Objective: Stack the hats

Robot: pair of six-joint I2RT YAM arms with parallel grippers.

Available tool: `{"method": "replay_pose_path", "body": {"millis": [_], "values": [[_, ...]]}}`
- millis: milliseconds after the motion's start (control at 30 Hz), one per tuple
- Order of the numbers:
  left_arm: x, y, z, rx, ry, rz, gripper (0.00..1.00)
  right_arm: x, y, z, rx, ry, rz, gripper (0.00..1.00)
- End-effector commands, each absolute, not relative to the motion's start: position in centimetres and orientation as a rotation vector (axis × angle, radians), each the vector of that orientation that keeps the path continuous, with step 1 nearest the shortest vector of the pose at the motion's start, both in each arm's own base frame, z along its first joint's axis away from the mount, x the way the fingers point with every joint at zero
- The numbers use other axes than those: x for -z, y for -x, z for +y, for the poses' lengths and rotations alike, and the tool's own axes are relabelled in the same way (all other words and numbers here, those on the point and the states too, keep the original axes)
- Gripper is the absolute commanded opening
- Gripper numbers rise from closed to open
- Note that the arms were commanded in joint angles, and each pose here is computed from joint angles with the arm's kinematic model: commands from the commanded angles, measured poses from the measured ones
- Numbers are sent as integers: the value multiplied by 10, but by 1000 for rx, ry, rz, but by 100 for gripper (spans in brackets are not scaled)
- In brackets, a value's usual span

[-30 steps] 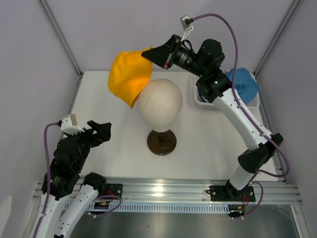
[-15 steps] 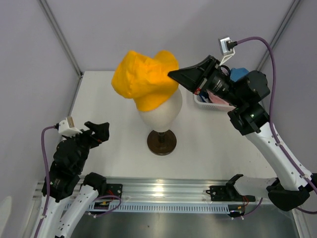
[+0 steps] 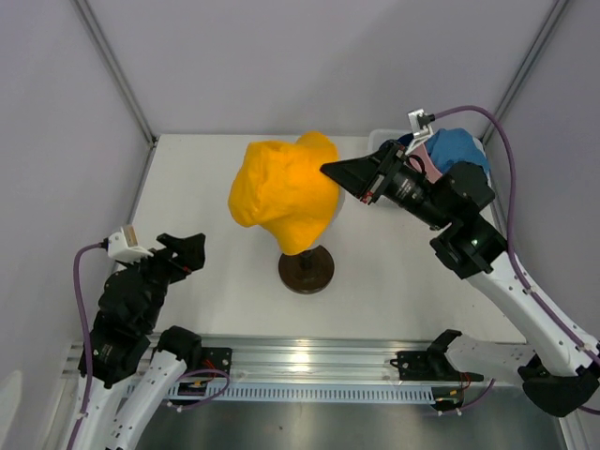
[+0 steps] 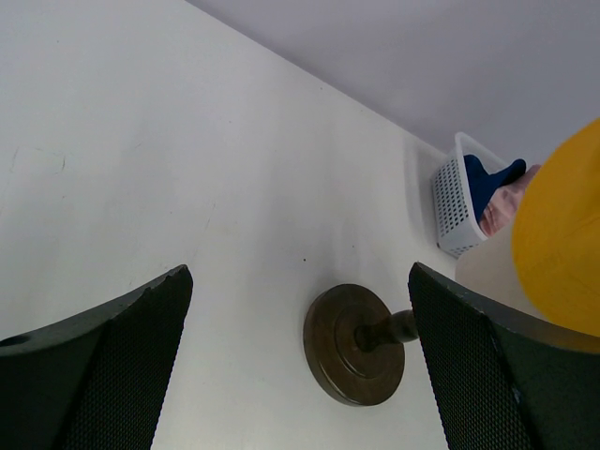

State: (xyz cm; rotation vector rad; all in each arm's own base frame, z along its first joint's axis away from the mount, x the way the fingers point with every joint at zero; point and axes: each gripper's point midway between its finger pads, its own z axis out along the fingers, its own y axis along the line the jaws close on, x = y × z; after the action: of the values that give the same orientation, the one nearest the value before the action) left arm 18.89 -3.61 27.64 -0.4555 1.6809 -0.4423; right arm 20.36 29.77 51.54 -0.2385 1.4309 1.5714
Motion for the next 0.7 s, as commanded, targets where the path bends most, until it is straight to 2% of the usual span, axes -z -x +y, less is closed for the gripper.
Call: {"method": "replay_pose_path", "body": {"millis": [0,200,667], "values": [[-283,-189,-36,464,469,1651,100,-513,-214,261,-1367,121,1385,0],[-282,-191,-41,484,453,1656,99,-480,-239,222,-1147,-86,1421,0],[-291,-189,-59,579,378,1645,99,-387,-270,192,-893,-257,1580,0]]}}
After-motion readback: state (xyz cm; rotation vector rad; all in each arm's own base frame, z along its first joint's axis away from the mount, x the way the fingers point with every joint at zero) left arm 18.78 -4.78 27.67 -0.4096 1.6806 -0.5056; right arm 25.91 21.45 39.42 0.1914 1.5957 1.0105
